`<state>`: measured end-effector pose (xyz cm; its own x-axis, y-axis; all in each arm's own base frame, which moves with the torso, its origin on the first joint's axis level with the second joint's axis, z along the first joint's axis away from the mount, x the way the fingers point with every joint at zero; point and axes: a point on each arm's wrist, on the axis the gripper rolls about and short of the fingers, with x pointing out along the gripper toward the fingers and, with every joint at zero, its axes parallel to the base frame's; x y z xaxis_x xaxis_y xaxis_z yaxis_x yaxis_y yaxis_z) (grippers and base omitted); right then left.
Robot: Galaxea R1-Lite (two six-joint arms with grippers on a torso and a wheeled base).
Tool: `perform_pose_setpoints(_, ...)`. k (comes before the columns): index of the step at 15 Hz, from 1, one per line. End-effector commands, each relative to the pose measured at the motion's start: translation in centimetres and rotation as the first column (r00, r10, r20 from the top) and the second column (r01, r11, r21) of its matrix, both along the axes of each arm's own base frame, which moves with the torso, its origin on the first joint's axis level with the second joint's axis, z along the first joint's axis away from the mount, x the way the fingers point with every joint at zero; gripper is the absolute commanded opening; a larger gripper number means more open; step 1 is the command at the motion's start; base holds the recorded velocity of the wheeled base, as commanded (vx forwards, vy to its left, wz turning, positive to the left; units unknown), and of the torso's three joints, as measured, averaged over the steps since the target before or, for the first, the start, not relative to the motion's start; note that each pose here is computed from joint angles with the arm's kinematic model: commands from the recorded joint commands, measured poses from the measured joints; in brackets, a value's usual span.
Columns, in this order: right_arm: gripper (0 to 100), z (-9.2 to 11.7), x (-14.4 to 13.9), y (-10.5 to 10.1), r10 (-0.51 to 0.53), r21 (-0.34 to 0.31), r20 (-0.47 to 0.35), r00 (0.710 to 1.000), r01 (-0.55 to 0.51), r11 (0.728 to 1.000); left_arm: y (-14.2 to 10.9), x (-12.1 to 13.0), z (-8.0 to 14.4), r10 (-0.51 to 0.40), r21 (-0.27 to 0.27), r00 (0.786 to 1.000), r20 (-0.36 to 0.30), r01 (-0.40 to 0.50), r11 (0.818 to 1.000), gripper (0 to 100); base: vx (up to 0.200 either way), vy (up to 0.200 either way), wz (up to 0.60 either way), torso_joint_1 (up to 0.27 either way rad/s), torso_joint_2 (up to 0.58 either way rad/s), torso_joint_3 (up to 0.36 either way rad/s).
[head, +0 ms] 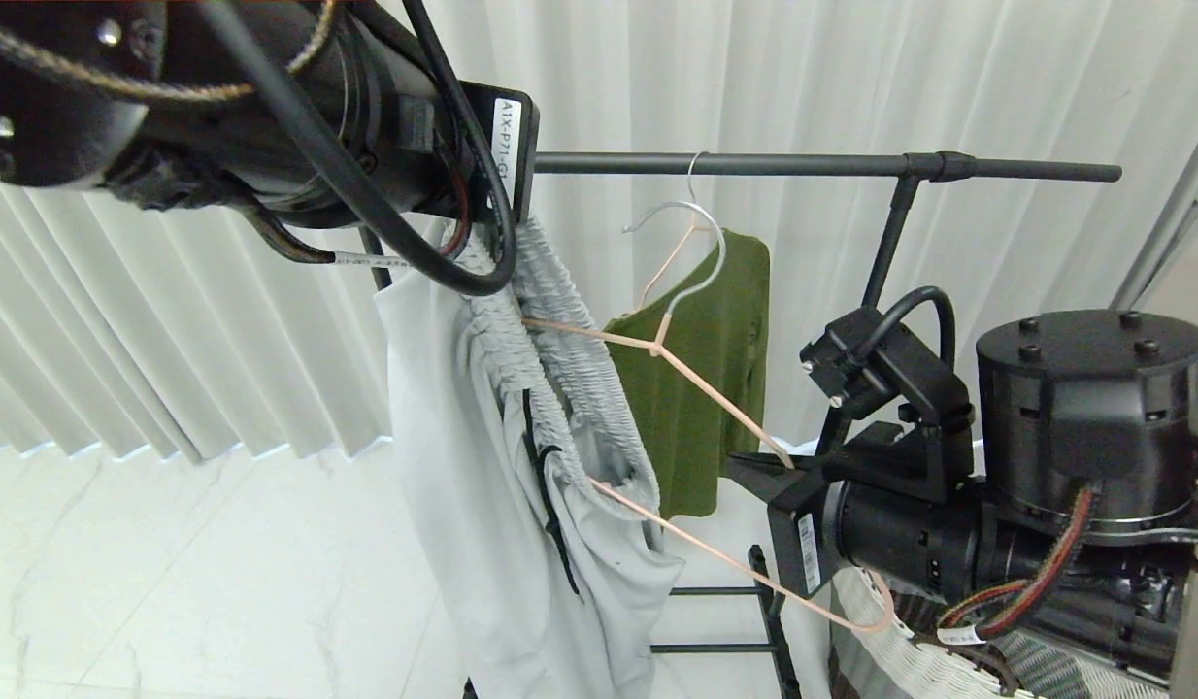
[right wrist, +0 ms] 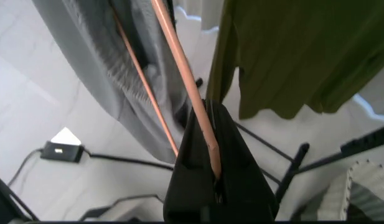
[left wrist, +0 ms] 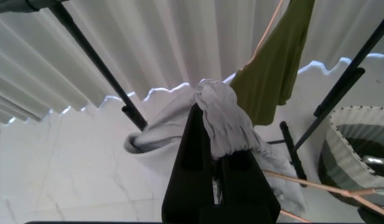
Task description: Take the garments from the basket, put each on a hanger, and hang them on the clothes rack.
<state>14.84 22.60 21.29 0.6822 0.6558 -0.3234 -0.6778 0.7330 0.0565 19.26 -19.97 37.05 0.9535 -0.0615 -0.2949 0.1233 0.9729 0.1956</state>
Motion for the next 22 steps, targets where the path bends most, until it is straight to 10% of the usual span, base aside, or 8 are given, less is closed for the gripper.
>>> perform_pose_setpoints(1, 0, 0.5, -0.2, -0.4, -0.003, 0.014, 0.009, 1.000, 0.003, 1.000, -0.1, 0.1, -0.1, -0.001, 0.002, 1.000, -0.004, 0.001, 1.000, 0, 0.000, 0.000, 0.00, 0.000, 0.00, 0.000)
perform_pose_setpoints(22, 0, 4.9, 1.0, 0.2, -0.052, 0.228, 0.115, 0.992, 0.024, 0.973, -2.9, -1.8, -2.8, -0.097, 0.067, 0.993, -0.071, 0.102, 0.993, 0, 0.000, 0.000, 0.00, 0.000, 0.00, 0.000)
